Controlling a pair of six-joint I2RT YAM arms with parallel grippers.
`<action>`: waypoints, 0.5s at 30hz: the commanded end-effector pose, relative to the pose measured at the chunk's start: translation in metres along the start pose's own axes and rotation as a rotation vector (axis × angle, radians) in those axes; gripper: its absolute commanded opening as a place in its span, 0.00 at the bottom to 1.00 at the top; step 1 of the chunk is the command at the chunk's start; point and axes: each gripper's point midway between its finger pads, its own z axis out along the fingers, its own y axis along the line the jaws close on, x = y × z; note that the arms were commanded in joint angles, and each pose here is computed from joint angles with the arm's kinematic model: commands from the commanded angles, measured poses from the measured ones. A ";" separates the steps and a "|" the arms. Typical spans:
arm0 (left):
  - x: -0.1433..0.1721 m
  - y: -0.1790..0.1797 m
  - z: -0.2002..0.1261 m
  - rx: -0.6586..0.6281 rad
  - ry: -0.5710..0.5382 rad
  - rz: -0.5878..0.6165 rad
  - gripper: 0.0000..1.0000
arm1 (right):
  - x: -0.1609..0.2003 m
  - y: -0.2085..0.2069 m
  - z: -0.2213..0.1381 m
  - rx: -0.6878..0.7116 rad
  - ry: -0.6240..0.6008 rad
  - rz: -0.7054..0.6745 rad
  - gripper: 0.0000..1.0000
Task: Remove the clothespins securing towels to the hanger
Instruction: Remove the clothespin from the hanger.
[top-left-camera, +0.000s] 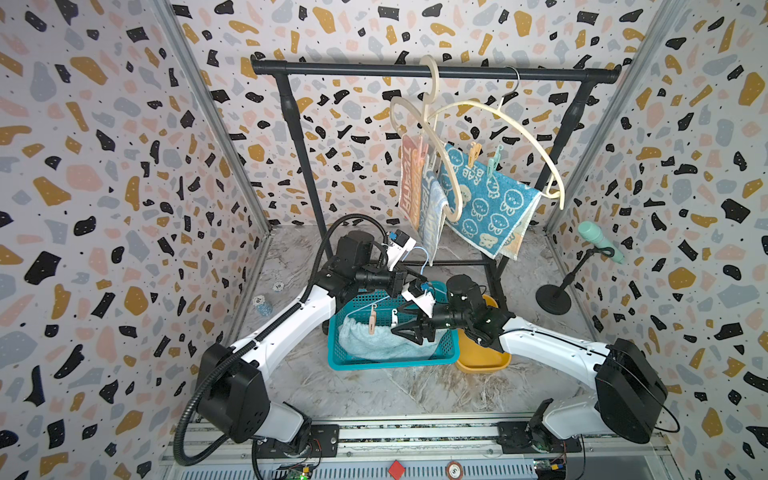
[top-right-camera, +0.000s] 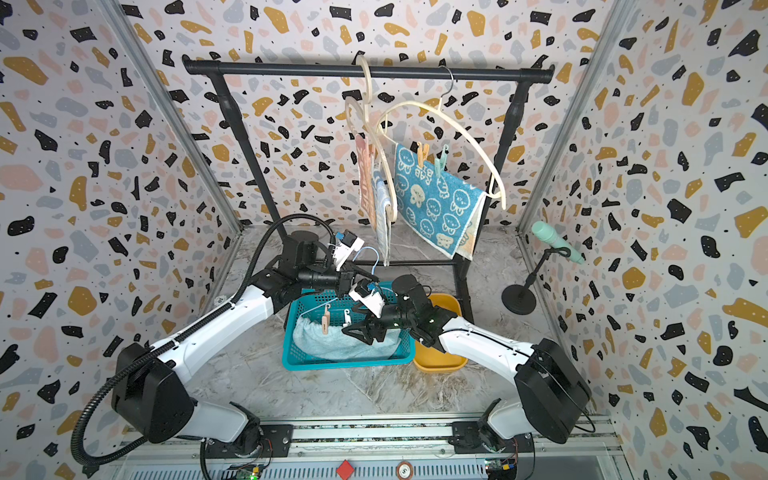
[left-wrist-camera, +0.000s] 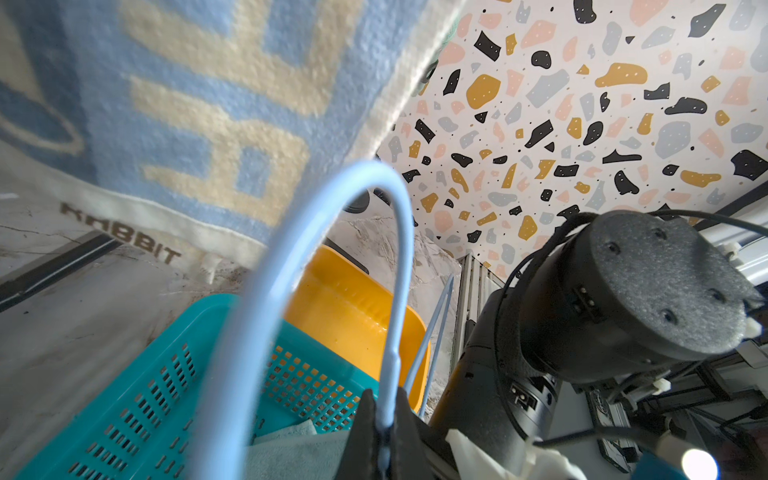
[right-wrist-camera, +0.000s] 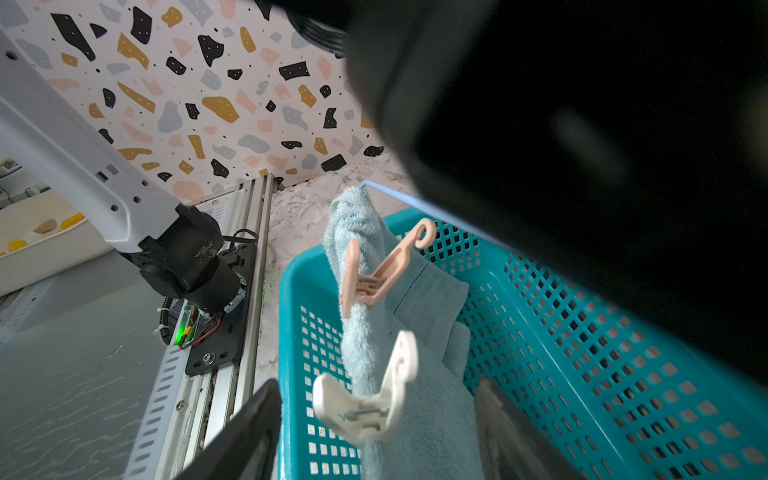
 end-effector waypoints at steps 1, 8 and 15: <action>-0.016 -0.016 -0.006 0.020 -0.039 0.040 0.00 | -0.023 0.003 -0.001 -0.002 -0.047 -0.046 0.72; -0.016 -0.016 -0.005 0.021 -0.036 0.038 0.00 | -0.021 0.006 0.001 -0.008 -0.031 -0.047 0.68; -0.016 -0.014 -0.004 0.006 -0.032 0.028 0.00 | -0.019 0.009 0.006 0.000 -0.005 -0.060 0.65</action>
